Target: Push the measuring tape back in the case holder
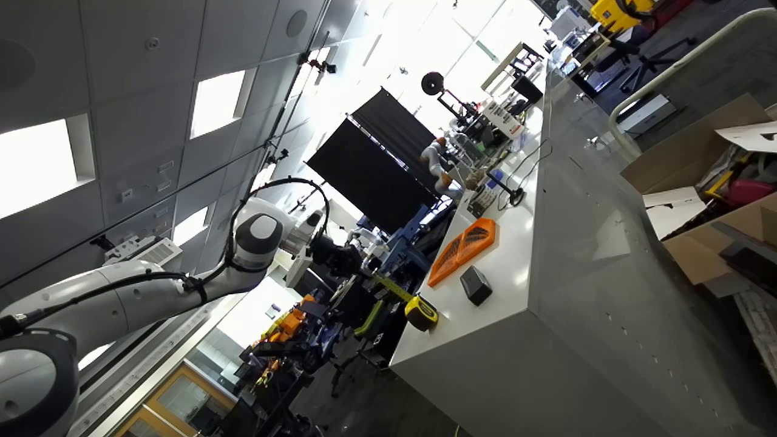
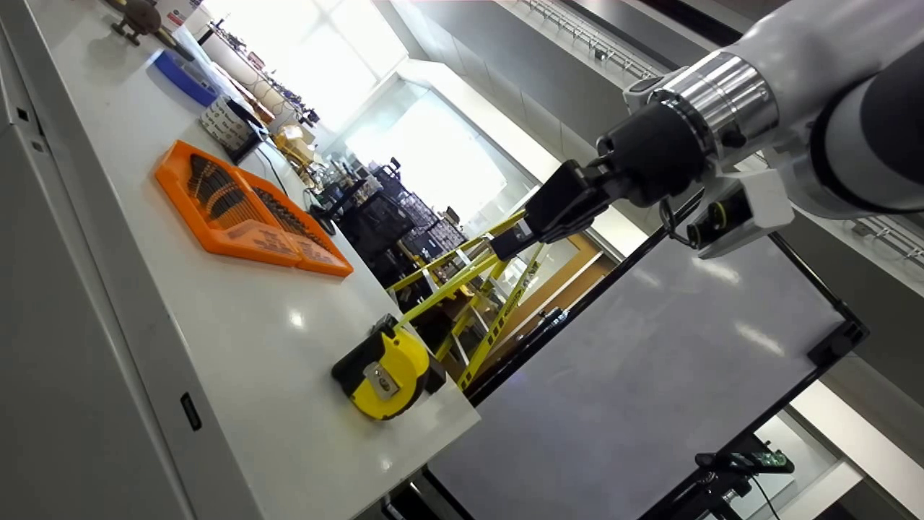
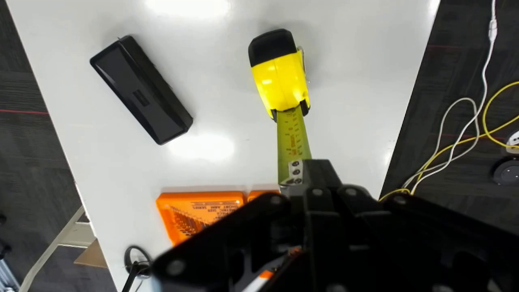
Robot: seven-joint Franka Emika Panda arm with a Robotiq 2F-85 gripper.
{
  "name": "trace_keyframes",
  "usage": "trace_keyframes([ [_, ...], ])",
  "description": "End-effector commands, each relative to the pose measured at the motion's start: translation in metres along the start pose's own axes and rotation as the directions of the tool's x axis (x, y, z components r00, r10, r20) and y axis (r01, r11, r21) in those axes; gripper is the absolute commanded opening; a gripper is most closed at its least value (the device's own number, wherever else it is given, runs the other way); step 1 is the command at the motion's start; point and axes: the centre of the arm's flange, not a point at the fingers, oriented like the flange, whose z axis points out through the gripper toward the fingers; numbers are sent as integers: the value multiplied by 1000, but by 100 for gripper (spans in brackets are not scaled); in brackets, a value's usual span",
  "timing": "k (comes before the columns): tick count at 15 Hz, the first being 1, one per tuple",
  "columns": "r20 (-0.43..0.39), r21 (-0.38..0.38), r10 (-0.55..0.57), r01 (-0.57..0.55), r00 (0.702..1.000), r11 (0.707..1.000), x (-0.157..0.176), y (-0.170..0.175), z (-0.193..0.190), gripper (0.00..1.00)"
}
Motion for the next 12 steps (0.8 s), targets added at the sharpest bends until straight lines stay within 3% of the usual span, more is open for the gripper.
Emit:
trace_keyframes([
  [1,22,20,-4,3,1000,1000,0,2,0,0],
  [12,33,28,12,-13,999,1000,1,6,2,0],
])
